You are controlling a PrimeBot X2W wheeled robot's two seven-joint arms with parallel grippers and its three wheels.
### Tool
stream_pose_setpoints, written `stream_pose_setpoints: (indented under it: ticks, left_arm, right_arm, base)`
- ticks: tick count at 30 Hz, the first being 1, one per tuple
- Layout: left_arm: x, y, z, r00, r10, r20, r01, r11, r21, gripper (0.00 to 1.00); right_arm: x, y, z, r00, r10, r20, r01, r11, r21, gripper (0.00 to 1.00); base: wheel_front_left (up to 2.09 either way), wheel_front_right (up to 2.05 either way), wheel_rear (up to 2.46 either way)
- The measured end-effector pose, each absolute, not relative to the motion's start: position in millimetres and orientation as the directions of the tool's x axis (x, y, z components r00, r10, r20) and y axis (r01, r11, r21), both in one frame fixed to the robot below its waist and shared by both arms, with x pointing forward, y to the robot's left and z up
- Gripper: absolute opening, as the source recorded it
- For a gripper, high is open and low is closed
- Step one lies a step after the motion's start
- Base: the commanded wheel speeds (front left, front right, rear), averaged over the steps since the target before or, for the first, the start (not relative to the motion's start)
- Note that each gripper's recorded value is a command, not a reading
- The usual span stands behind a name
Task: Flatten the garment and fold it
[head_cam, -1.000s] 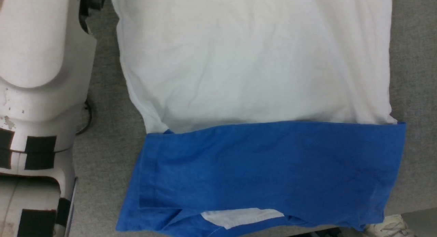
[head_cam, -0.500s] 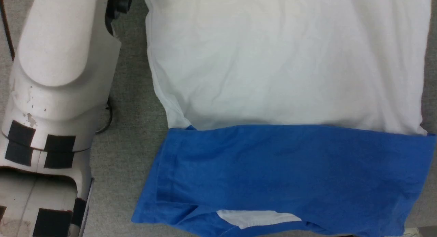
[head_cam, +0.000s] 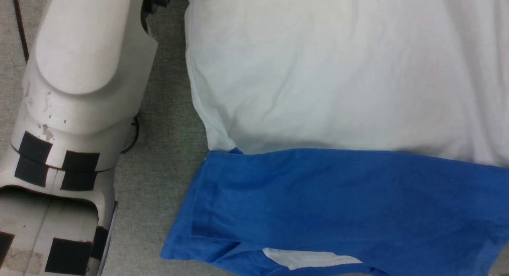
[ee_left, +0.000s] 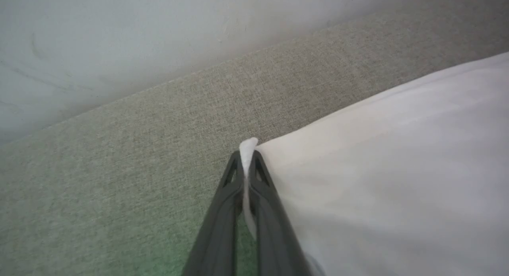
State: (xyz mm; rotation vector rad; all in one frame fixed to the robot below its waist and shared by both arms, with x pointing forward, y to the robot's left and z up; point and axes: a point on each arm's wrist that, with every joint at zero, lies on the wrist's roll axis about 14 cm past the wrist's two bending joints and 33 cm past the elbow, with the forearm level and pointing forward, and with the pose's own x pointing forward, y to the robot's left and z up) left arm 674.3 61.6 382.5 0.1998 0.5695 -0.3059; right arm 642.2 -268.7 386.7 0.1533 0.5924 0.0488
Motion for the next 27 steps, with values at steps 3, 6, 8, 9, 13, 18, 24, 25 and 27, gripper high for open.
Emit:
stream_pose_setpoints:
  ticks: [3,6,8,9,13,18,24,25,27]
  left_arm:
    - [674,60,381,0.796,-0.232,-0.559,0.345,0.933,0.105,0.0]
    - [676,59,380,0.797,-0.234,-0.557,0.349,0.931,0.109,0.0]
    - [677,59,377,0.795,-0.234,-0.559,0.35,0.93,0.109,0.0]
    - [678,58,377,0.796,-0.234,-0.559,0.351,0.93,0.11,0.0]
    - [679,58,378,0.8,-0.236,-0.552,0.35,0.93,0.109,0.0]
    - [682,59,385,0.82,-0.244,-0.518,0.336,0.938,0.089,0.0]
    - [692,66,426,0.893,-0.249,-0.375,0.286,0.957,0.045,0.0]
    - [693,67,434,0.904,-0.251,-0.347,0.281,0.959,0.04,0.0]
    - [695,69,454,0.924,-0.253,-0.286,0.273,0.962,0.03,0.0]
  right_arm:
    - [645,-267,383,0.828,0.091,-0.553,0.0,0.987,0.162,1.0]
    - [646,-263,372,0.811,0.096,-0.577,0.0,0.986,0.165,1.0]
    - [647,-261,368,0.803,0.101,-0.587,-0.002,0.986,0.168,0.36]
    - [648,-260,368,0.801,0.103,-0.59,-0.002,0.986,0.169,0.13]
    - [652,-258,367,0.799,0.103,-0.592,-0.001,0.985,0.17,0.0]
    - [655,-257,373,0.814,0.1,-0.572,0.003,0.984,0.177,0.0]
    - [663,-260,409,0.875,0.092,-0.474,0.004,0.98,0.199,0.0]
    - [664,-260,416,0.884,0.092,-0.459,0.003,0.979,0.202,0.0]
    - [665,-260,429,0.898,0.096,-0.429,-0.003,0.977,0.213,0.0]
  base:
    - [0.0,0.0,0.0]
    - [0.0,0.0,0.0]
    - [0.0,0.0,0.0]
    - [0.0,0.0,0.0]
    - [0.0,0.0,0.0]
    - [0.0,0.0,0.0]
    - [0.0,0.0,0.0]
    - [0.0,0.0,0.0]
    - [0.0,0.0,0.0]
